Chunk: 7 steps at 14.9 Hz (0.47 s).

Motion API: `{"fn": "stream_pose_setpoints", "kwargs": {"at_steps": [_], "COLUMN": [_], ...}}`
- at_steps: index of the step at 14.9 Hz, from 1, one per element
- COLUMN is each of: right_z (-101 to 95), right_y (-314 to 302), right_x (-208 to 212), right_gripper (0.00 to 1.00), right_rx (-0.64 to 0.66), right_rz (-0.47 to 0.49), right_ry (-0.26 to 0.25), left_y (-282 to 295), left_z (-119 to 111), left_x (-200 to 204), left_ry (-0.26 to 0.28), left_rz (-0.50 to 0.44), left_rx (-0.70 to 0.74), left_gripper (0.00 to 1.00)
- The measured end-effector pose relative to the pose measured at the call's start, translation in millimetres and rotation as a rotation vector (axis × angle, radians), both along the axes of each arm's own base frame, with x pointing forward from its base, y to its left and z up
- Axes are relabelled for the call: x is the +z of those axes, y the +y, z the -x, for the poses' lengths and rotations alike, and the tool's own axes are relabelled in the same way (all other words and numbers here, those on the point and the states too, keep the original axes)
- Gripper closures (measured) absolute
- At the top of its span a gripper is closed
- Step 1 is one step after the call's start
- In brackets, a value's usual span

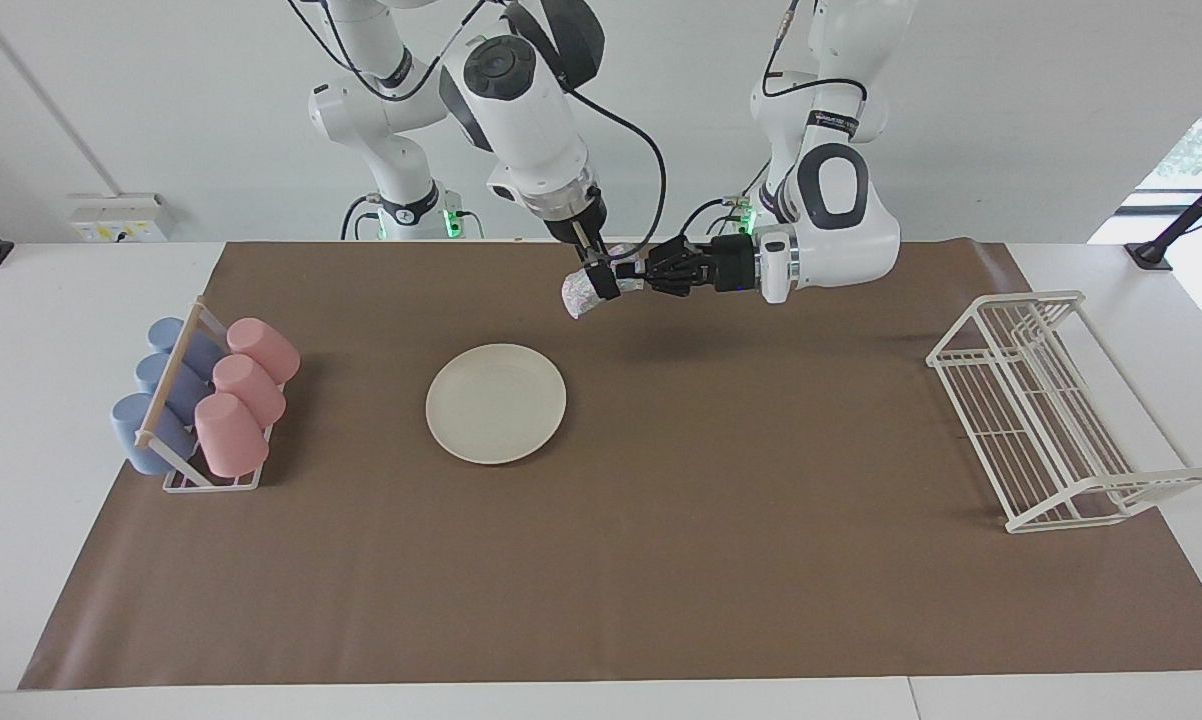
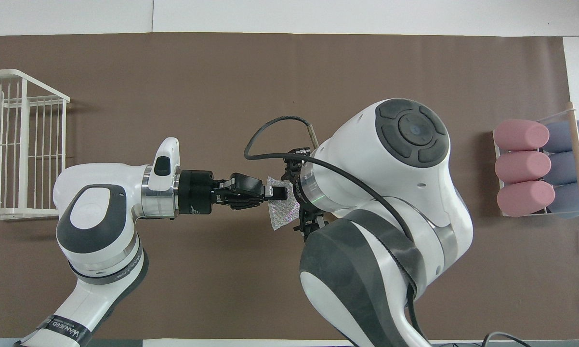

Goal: Wipe plate with sponge
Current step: 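Grasp the cloth with the right gripper from the left gripper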

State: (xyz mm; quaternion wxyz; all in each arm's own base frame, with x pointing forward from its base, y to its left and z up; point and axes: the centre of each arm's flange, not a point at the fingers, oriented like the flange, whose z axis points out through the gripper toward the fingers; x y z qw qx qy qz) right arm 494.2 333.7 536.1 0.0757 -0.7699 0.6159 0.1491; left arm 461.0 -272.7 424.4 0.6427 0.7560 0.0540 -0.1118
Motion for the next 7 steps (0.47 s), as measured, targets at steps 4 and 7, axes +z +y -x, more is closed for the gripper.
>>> {"fn": "stream_pose_setpoints", "kwargs": {"at_steps": [4, 7], "right_z": [9.4, 9.4], "right_y": [-7, -8], "right_x": [0, -9], "right_gripper": [0.00, 0.00], "right_rx": [0.030, 0.010], "right_rz": [0.005, -0.003], "right_ry": [-0.011, -0.041], "left_y": [0, 0], "left_z": [0, 0], "left_x": [0, 0], "left_ry": [0.001, 0.002], "left_rz": [0.000, 0.000], "left_rx": [0.000, 0.001], "left_gripper": [0.95, 0.95]}}
